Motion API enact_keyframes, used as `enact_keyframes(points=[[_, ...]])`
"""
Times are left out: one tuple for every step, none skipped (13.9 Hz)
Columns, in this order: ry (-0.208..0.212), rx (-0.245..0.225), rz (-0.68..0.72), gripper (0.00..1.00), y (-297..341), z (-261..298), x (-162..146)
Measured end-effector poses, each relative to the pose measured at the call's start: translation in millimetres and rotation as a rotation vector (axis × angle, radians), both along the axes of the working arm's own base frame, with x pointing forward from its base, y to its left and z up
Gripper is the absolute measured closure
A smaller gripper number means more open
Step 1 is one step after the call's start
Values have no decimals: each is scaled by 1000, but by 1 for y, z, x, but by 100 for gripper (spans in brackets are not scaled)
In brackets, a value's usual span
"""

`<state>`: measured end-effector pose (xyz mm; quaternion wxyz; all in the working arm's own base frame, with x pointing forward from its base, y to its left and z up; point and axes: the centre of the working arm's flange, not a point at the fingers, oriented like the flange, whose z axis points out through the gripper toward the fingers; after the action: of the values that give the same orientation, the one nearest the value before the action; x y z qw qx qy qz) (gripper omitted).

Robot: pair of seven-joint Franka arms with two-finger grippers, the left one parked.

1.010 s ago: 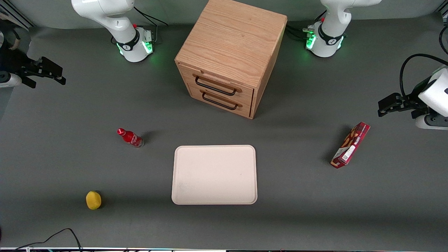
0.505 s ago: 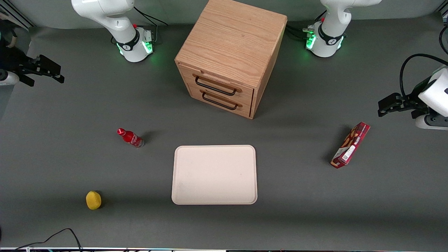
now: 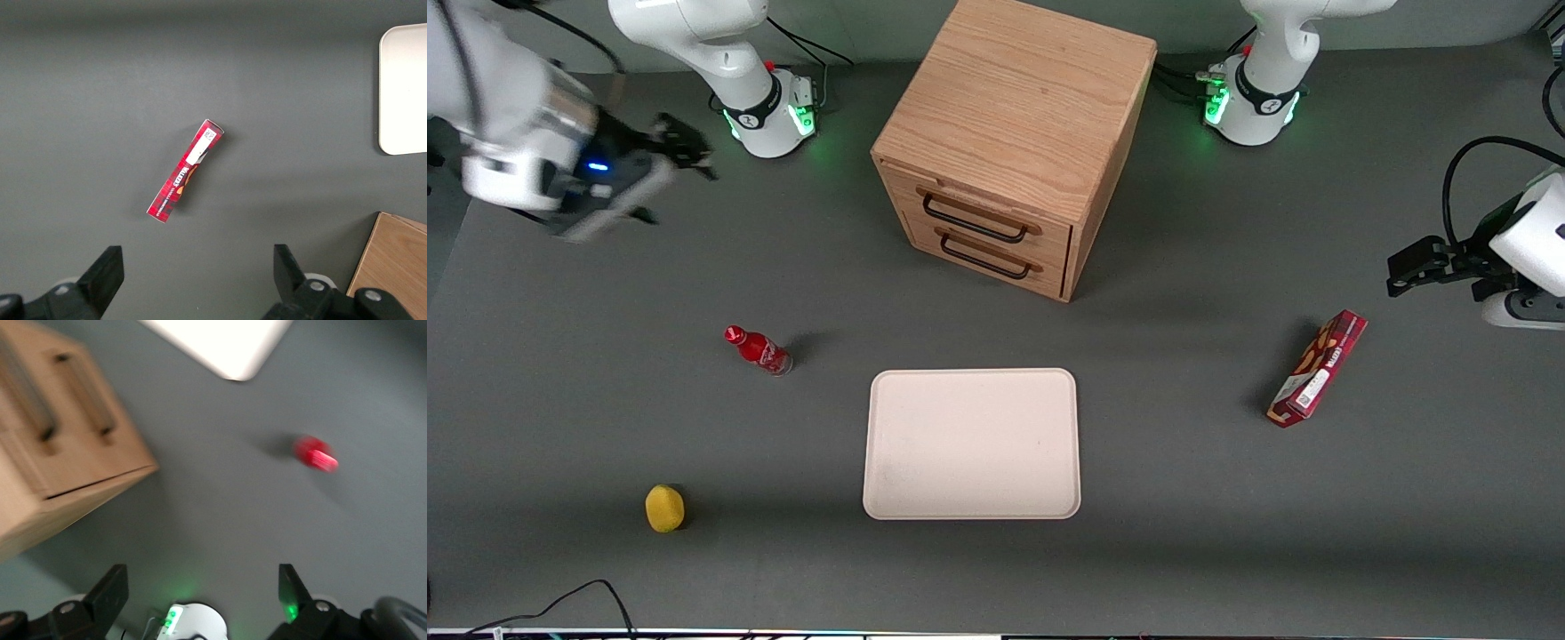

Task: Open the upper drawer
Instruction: 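Move the right gripper toward the upper drawer's black handle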

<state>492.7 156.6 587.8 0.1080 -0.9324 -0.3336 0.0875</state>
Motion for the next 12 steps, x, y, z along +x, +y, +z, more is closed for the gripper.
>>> enact_keyframes(points=[[39,53,52,0,22,-19,6],[58,92,95,0,45,-37,12],[64,117,136,0,68,-52,18],[70,132,175,0,93,-64,21],[75,147,211,0,118,-77,23],[78,163,238,0,139,-90,25],[81,178,254,0,154,-104,27],[82,192,265,0,167,-117,29],[84,204,271,0,178,-130,31],[86,216,275,0,187,-143,33],[89,224,269,0,195,-155,35],[93,229,254,0,203,-166,35]])
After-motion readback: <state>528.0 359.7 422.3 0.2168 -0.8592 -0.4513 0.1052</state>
